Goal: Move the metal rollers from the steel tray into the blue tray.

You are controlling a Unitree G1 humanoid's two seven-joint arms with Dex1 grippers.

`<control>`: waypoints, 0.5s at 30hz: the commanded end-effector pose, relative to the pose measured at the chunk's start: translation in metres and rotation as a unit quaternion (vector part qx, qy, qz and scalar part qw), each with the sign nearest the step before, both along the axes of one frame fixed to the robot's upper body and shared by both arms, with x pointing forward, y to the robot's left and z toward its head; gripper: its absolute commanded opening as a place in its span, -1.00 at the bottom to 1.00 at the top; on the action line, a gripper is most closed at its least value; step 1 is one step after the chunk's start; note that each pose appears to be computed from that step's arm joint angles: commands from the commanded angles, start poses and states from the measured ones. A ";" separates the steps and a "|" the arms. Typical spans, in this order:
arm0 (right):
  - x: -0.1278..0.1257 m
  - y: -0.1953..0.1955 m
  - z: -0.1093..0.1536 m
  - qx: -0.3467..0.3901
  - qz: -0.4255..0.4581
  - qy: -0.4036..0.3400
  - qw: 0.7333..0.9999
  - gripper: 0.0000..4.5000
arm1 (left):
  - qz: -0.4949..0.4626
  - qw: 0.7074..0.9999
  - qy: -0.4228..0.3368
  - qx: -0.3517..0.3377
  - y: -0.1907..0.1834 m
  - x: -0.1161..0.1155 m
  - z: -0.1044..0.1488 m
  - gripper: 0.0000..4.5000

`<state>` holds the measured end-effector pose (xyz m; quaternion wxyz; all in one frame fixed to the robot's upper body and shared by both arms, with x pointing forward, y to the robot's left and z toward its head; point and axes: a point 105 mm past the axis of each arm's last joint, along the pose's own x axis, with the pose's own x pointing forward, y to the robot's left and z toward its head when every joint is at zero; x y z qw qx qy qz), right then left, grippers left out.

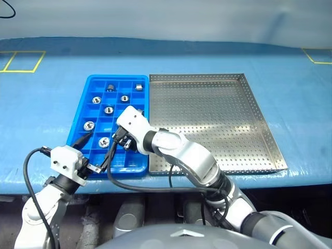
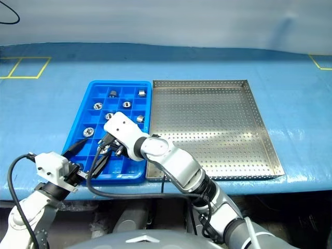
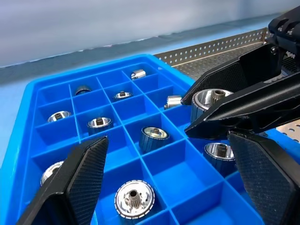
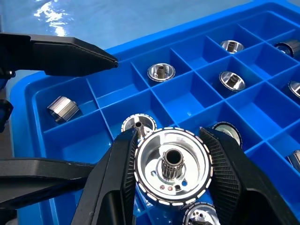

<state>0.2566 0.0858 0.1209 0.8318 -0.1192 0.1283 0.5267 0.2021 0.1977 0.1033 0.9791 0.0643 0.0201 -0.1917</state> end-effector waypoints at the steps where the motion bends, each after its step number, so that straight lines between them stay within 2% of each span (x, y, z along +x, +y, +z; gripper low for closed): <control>1: -0.018 0.011 -0.013 -0.001 0.055 0.027 0.998 -0.24 | -0.019 0.998 -0.059 -0.010 -0.009 -0.004 0.028 1.00; 8: -0.024 0.016 -0.021 -0.008 0.079 0.043 0.996 -0.24 | -0.057 0.998 -0.004 -0.034 -0.014 -0.023 0.014 1.00; 15: -0.029 0.020 -0.022 -0.009 0.093 0.047 0.994 -0.24 | -0.040 0.999 0.023 -0.012 -0.004 -0.032 0.003 1.00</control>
